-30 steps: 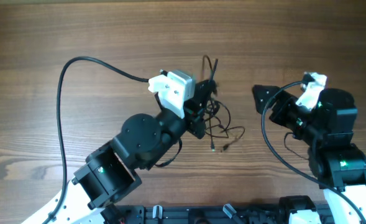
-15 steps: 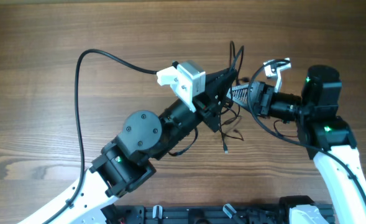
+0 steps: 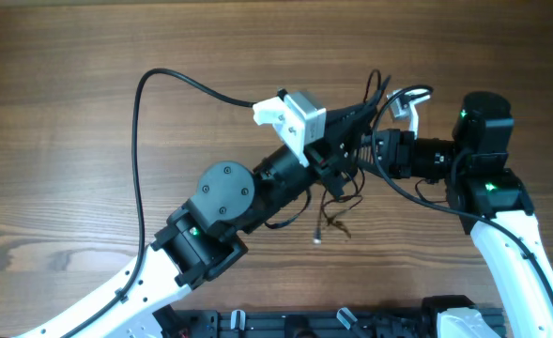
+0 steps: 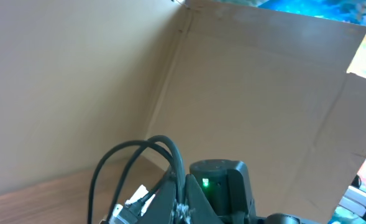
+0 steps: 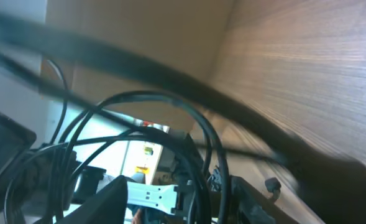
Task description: Untangle cables
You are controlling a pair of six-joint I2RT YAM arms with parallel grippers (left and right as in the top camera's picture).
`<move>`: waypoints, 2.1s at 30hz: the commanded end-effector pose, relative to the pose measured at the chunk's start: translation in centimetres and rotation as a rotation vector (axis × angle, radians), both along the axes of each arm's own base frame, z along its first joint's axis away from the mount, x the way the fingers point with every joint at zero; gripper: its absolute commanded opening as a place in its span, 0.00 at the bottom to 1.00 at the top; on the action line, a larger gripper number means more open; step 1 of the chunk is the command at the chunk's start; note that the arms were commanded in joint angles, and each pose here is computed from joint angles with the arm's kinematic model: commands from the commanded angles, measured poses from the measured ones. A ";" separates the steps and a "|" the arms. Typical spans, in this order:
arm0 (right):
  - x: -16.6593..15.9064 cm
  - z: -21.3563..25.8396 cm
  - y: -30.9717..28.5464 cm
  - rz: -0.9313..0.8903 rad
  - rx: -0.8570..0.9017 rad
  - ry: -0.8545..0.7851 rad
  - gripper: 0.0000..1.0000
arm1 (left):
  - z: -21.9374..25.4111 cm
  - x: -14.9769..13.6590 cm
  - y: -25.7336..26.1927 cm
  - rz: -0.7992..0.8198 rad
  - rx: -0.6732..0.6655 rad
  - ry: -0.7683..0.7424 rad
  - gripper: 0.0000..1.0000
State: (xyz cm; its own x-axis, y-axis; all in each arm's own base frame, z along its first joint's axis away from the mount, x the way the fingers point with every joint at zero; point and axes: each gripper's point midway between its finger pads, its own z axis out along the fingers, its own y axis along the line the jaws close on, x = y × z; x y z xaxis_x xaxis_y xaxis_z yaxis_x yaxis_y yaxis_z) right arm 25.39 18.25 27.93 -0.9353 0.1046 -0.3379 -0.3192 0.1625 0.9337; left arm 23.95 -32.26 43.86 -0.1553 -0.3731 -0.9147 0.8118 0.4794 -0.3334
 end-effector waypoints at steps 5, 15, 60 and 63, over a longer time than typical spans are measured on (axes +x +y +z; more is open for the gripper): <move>-0.6 1.0 0.1 0.047 0.027 -0.028 0.27 | 0.1 -1.0 -1.2 -0.080 0.016 -0.043 0.04; -0.1 1.1 0.0 0.031 0.011 -0.105 0.04 | -0.5 0.5 -0.3 0.017 0.010 0.012 0.04; -7.0 8.4 -2.2 -0.193 -0.223 -0.913 0.04 | -13.7 -4.0 4.8 -0.412 0.463 0.388 0.92; -8.6 9.4 -1.5 -0.105 -0.156 -0.978 0.04 | -14.0 -4.1 4.8 -0.416 0.477 0.388 0.93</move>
State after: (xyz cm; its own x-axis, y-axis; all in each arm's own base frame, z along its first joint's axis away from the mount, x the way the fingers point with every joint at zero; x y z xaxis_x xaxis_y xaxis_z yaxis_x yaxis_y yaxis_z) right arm 19.08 16.04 35.82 -0.2968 0.0848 -0.9512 -0.8443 0.4421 0.3029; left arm 20.67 -27.23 29.56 -0.5861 0.1803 -0.7899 0.7815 0.3830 -0.4925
